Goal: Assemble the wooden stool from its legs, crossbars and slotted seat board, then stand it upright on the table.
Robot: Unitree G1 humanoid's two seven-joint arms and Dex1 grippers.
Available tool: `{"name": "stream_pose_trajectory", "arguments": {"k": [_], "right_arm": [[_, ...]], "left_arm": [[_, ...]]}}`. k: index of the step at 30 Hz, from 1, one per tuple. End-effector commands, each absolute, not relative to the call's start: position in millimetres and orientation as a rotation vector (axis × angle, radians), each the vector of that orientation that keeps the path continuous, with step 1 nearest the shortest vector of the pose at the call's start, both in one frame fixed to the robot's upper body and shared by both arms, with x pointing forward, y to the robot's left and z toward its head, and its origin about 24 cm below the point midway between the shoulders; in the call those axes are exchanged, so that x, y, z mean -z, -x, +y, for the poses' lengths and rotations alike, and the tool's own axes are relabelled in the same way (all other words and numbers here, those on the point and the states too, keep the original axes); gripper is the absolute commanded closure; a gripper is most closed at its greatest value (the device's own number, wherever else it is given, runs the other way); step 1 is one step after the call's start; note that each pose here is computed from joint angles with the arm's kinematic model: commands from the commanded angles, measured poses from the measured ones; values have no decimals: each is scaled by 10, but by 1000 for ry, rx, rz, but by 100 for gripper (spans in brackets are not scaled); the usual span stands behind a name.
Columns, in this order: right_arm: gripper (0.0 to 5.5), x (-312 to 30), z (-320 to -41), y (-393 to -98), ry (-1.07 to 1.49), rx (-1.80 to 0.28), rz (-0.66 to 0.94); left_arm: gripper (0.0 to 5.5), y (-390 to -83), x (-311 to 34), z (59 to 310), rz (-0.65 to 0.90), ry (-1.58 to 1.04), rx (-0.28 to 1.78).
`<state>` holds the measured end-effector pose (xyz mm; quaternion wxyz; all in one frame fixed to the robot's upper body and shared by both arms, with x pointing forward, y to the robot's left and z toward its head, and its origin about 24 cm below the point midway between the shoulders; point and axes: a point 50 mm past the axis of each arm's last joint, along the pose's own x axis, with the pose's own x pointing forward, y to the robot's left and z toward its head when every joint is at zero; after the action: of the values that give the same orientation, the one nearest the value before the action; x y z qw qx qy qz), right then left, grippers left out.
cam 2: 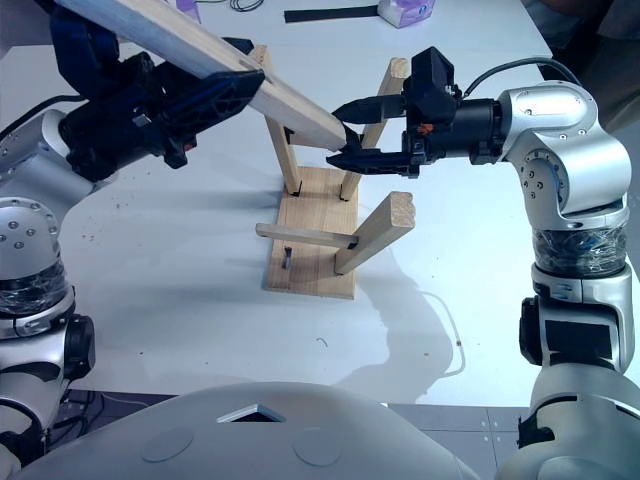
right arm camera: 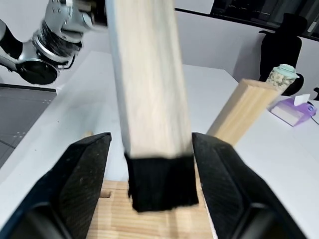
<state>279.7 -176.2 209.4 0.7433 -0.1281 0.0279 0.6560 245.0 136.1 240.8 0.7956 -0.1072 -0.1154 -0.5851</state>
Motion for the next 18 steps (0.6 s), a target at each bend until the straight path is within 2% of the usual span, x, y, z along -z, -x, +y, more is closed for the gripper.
{"name": "stream_pose_trajectory", "arguments": {"k": [1, 9, 12, 18], "right_arm": [[257, -2102, -2001, -2771, 289, -1327, 67], [257, -2090, -2495, -2495, 253, -1108, 75], [257, -2032, -2582, -2380, 250, -1058, 98], [257, -1935, -2686, -2276, 253, -992, 137]], "left_arm": [[346, -2429, -2576, 1521, -283, 141, 1230], [346, -2381, -2645, 2055, -191, -109, 1143], [346, -2293, -2363, 2118, -84, -209, 1139], [346, -2186, -1776, 2314, -84, -429, 1091]]}}
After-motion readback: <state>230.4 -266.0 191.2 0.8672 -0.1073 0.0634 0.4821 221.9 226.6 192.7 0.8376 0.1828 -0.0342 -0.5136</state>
